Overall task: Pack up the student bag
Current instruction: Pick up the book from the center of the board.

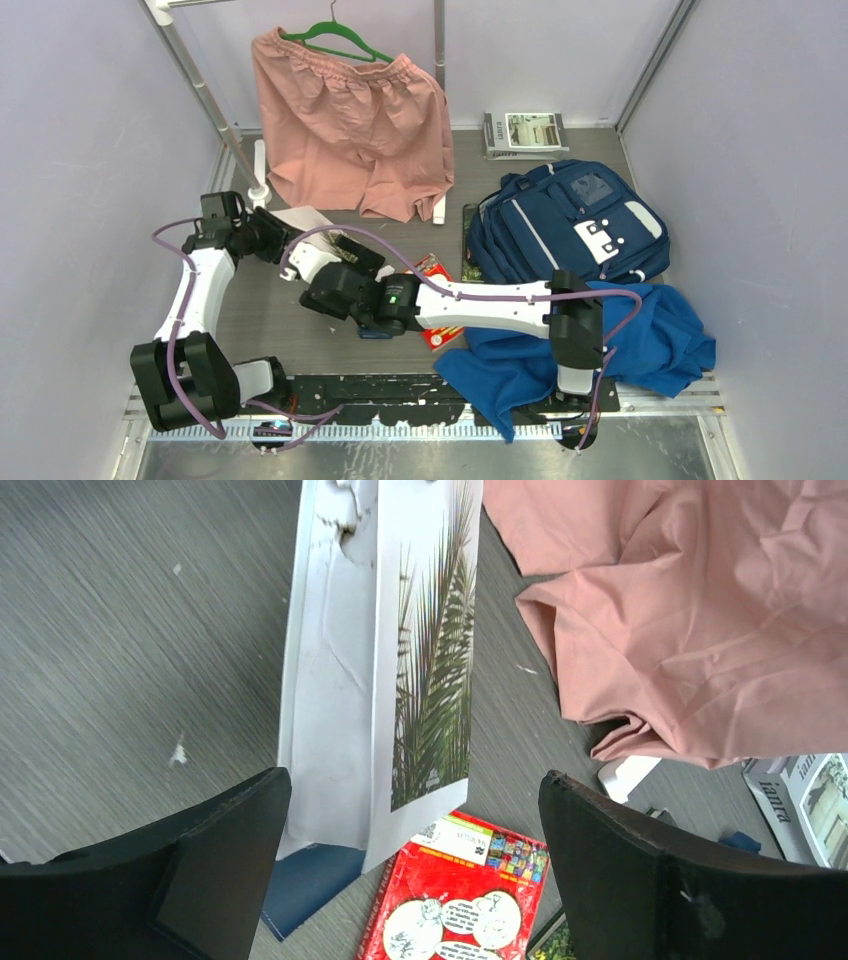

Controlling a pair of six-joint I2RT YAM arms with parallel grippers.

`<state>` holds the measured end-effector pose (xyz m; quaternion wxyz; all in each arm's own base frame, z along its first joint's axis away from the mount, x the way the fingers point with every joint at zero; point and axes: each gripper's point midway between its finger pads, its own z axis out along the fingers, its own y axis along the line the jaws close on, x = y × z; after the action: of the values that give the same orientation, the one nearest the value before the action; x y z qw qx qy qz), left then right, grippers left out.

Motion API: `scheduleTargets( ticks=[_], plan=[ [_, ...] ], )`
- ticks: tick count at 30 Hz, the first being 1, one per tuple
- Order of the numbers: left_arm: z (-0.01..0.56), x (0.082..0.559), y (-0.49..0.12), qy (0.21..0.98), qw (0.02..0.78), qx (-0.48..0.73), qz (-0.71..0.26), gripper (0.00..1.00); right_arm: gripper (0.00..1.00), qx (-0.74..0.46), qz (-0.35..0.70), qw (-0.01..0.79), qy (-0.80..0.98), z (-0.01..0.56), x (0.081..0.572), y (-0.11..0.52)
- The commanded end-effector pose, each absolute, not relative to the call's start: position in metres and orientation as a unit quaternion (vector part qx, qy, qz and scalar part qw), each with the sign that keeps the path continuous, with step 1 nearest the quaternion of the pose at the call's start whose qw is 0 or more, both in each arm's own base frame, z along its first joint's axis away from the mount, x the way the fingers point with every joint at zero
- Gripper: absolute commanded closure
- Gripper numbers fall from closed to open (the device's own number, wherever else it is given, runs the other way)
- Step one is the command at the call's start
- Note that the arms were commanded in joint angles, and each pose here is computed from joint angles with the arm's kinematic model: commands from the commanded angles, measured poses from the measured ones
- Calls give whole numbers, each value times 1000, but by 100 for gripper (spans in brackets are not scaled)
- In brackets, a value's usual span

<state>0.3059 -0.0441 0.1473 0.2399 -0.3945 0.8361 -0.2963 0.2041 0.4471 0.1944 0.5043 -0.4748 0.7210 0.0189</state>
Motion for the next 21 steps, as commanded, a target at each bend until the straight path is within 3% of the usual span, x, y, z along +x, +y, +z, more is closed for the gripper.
scheduleTargets(
  ticks=[1,18,19,21],
  plan=[
    [171,310,-47,832,255,-383,-310,66,0,-431,85,552,709,255,195,466],
    [181,302,-51,828,256,-384,-319,64,0,-432,-47,520,735,155,228,486],
    [182,301,-51,828,257,-383,-320,64,2,-430,-47,519,738,154,229,485],
    [185,300,-52,827,258,-381,-323,64,14,-427,-40,515,742,153,229,485]
  ],
)
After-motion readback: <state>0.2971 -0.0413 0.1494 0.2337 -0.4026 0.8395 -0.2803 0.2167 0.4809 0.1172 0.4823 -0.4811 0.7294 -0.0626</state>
